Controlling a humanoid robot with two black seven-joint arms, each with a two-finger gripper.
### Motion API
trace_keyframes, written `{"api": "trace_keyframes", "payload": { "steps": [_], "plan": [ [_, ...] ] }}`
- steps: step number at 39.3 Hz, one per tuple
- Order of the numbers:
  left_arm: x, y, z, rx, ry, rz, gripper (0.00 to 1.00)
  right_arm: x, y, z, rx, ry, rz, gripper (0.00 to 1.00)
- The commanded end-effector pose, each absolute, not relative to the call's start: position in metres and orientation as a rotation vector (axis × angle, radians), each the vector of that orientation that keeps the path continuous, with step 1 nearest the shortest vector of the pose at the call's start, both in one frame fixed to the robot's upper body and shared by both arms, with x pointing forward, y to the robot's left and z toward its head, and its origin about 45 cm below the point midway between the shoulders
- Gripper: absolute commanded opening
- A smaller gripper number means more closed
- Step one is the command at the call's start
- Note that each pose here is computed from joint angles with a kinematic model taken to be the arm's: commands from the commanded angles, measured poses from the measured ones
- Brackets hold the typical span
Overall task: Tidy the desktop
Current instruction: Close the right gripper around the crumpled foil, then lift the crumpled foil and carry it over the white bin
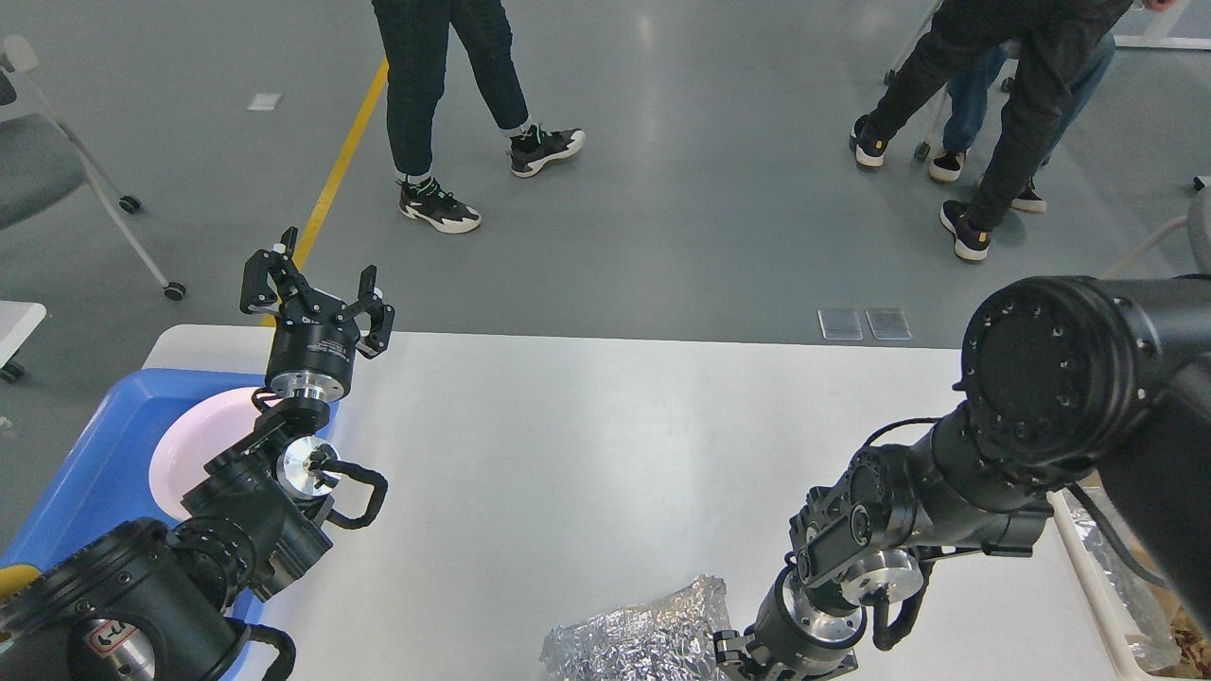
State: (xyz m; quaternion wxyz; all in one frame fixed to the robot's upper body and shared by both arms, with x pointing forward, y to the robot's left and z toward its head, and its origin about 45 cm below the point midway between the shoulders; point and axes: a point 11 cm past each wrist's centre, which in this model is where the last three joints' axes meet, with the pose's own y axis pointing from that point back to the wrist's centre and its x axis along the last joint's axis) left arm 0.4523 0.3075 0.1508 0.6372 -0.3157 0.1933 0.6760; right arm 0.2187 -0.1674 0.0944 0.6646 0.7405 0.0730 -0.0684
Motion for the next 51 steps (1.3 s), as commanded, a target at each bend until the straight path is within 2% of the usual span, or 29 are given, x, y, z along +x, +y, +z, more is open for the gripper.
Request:
{"api": "trace_keyframes", "payload": {
  "steps": [1, 12, 19, 32, 45, 51],
  "plan": [
    [0.452, 0.308, 0.151, -0.721, 0.441, 1.544, 0.97, 0.217, -0.168, 0.098, 1.67, 0.195, -0.187, 0.0],
    [0.452, 0.307, 0.151, -0.72, 0.442, 1.543, 0.97, 0.219, -0.17, 0.1, 1.673, 0.189, -0.202, 0.0],
    [0.452, 0.307, 0.151, -0.72, 0.442, 1.543, 0.97, 0.242, -0.185, 0.121, 1.684, 0.132, -0.224, 0.0],
    [0.452, 0.307, 0.151, -0.72, 0.442, 1.543, 0.97, 0.294, -0.242, 0.204, 1.706, 0.024, -0.296, 0.0],
    [0.452, 0.307, 0.151, -0.721, 0.442, 1.543, 0.97, 0.309, -0.277, 0.296, 1.747, 0.036, -0.366, 0.0],
    [0.452, 0.307, 0.151, -0.721, 0.442, 1.543, 0.97, 0.319, -0.291, 0.328, 1.742, -0.028, -0.287, 0.0]
  ]
}}
